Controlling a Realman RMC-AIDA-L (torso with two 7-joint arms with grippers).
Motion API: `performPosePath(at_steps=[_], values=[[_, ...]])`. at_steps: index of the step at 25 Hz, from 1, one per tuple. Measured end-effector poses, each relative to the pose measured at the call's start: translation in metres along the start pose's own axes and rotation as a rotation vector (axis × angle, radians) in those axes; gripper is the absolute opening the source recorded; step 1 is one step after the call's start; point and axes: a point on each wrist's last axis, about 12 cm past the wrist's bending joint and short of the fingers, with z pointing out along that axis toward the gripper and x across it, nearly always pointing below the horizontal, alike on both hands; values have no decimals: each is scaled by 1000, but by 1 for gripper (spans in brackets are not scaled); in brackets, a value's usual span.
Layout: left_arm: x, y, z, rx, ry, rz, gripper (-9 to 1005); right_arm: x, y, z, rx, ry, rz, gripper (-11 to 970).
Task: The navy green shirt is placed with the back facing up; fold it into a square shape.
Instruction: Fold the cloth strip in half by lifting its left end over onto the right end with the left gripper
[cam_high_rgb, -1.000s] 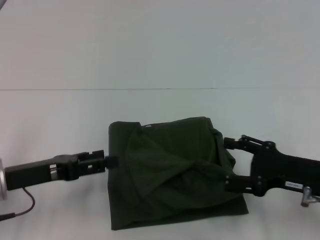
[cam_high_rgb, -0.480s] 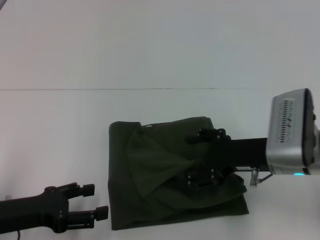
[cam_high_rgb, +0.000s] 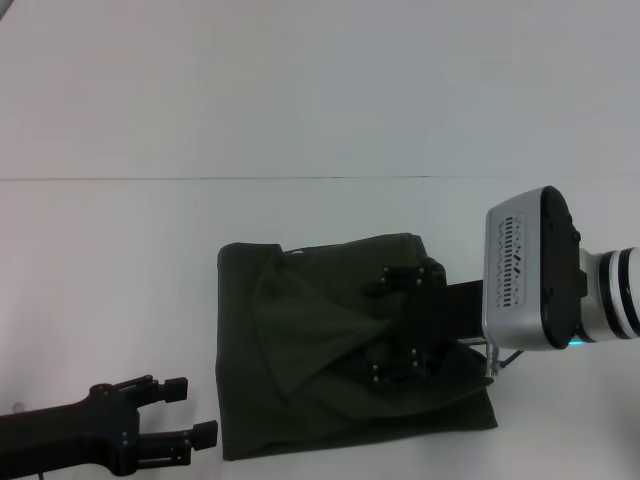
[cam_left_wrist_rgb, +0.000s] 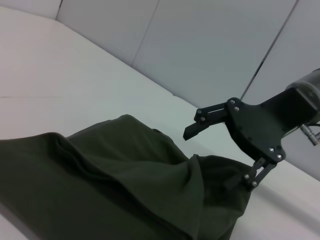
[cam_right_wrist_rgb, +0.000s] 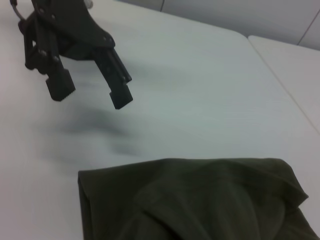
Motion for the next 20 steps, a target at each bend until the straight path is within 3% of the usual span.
performPosePath(at_steps=[20], values=[[1,-2,5,6,-15,-6,908,-8,3,22,48,58,-98,877]])
